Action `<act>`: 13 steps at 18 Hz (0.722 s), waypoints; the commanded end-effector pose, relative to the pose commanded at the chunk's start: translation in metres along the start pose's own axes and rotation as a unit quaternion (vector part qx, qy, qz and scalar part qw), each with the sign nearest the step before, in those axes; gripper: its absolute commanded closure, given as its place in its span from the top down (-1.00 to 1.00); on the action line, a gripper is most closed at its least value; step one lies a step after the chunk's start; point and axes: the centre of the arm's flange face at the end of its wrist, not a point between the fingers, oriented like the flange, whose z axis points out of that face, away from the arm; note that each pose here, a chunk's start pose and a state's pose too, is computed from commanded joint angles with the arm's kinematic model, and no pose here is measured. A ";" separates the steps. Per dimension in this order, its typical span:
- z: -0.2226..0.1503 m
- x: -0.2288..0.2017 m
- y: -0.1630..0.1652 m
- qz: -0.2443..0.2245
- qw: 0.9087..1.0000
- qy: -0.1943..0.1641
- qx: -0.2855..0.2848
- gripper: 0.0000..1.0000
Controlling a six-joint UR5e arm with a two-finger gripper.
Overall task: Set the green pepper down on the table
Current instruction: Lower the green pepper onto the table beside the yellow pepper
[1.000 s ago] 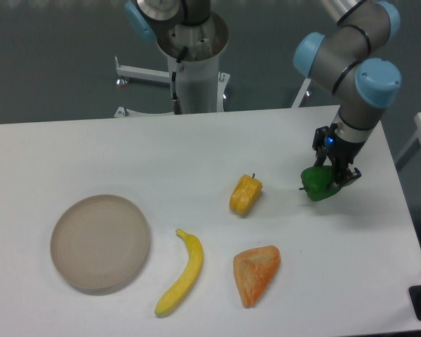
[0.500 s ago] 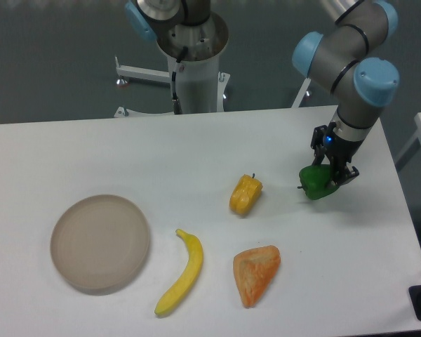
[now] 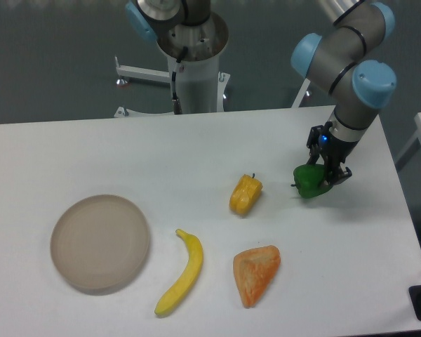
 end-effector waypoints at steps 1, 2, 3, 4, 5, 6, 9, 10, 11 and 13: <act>0.002 0.001 -0.001 -0.007 1.000 0.002 0.000 -0.27; 0.005 0.002 -0.002 -0.008 1.000 0.004 0.002 -0.27; 0.007 0.004 -0.003 -0.008 1.000 0.007 0.003 -0.27; 0.007 0.004 -0.004 -0.007 1.000 0.007 0.003 -0.27; 0.006 0.004 -0.003 -0.009 1.000 0.006 0.002 -0.27; 0.007 0.005 -0.003 -0.009 1.000 0.007 0.002 -0.27; 0.009 0.005 -0.003 -0.009 1.000 0.009 0.002 -0.27; 0.009 0.005 -0.003 -0.010 1.000 0.009 0.002 -0.27; 0.009 0.005 -0.004 -0.015 1.000 0.010 0.002 -0.27; 0.009 0.005 -0.006 -0.025 1.000 0.011 0.001 -0.27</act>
